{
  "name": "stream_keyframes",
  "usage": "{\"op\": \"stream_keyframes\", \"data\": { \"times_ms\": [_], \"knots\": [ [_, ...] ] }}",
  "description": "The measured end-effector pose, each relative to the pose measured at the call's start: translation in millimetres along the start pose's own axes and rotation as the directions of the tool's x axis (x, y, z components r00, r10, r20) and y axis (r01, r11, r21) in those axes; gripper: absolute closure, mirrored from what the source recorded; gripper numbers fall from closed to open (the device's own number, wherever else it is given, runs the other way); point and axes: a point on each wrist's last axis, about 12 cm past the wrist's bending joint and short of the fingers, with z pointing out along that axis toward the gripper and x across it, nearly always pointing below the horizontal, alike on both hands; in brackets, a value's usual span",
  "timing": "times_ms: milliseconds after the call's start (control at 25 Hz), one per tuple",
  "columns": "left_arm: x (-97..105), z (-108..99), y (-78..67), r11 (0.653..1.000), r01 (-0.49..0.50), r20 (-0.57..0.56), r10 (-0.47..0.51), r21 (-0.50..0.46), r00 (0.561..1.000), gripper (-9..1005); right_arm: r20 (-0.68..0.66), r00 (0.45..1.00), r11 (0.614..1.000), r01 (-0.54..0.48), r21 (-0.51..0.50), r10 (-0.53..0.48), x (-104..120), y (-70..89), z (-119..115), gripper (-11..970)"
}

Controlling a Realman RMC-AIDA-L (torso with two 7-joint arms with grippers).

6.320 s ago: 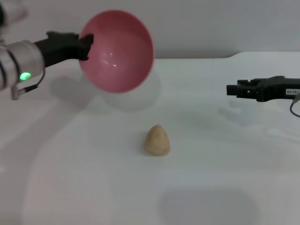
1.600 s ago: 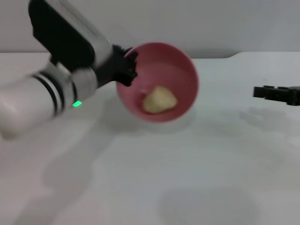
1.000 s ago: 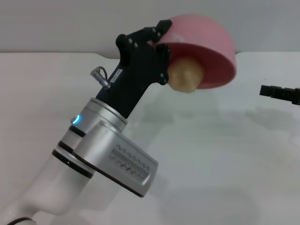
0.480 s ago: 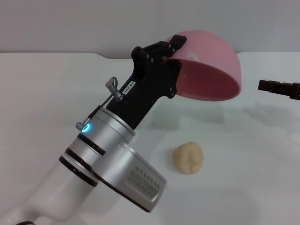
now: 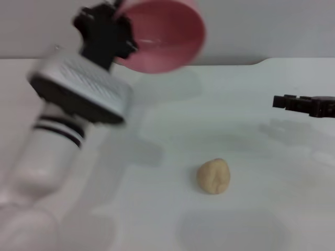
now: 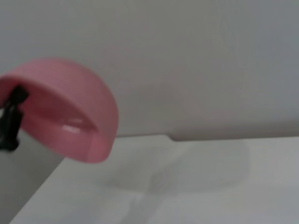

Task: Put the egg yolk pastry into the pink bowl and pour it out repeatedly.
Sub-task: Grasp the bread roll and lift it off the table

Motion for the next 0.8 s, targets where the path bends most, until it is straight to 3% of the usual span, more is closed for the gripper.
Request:
{"op": "stream_keyframes", "data": {
  "times_ms": [40, 120, 200, 280, 360, 440, 520, 600, 720, 800],
  "knots": [
    [0, 0, 0.0, 1.0, 0.0, 0.0, 0.0, 0.0, 1.0, 997, -0.011, 1.0, 1.0, 0.006, -0.006, -0.006, 0, 1.3, 3, 497],
    [8, 15, 27.6, 0.994, 0.098, -0.107, -0.093, 0.043, 0.99, 997, -0.027, 0.999, 1.0, 0.016, -0.012, -0.016, 0, 3.1, 7, 496],
    [17, 26, 49.2, 0.965, 0.231, -0.215, -0.201, 0.125, 0.956, 997, -0.049, 0.998, 0.999, 0.032, -0.027, -0.033, -2, 6.4, 13, 496],
    [25, 36, 69.8, 0.909, 0.371, -0.311, -0.302, 0.191, 0.901, 997, -0.054, 0.998, 0.999, 0.038, -0.03, -0.04, -2, 7.1, 15, 496],
    [32, 41, 82.9, 0.807, 0.51, -0.446, -0.355, 0.296, 0.821, 997, -0.067, 0.996, 0.998, 0.059, -0.039, -0.061, -2, 9.0, 18, 496],
    [33, 41, 88.6, 0.713, 0.589, -0.564, -0.325, 0.382, 0.759, 997, -0.079, 0.994, 0.996, 0.079, -0.047, -0.082, -3, 10.9, 21, 496],
    [34, 37, 91.3, 0.654, 0.636, -0.665, -0.264, 0.409, 0.699, 998, -0.091, 0.991, 0.994, 0.092, -0.053, -0.097, -4, 12.9, 25, 496],
    [36, 31, 95.1, 0.647, 0.663, -0.772, -0.178, 0.375, 0.611, 998, -0.13, 0.983, 0.991, 0.121, -0.063, -0.128, -4, 17.1, 34, 495],
    [36, 23, 100.4, 0.682, 0.647, -0.854, -0.062, 0.341, 0.516, 998, -0.166, 0.974, 0.987, 0.144, -0.07, -0.154, -3, 20.5, 43, 494],
    [33, 16, 103.4, 0.686, 0.64, -0.876, -0.008, 0.346, 0.482, 998, -0.202, 0.965, 0.985, 0.156, -0.077, -0.169, 1, 23.5, 54, 494]
  ]
}}
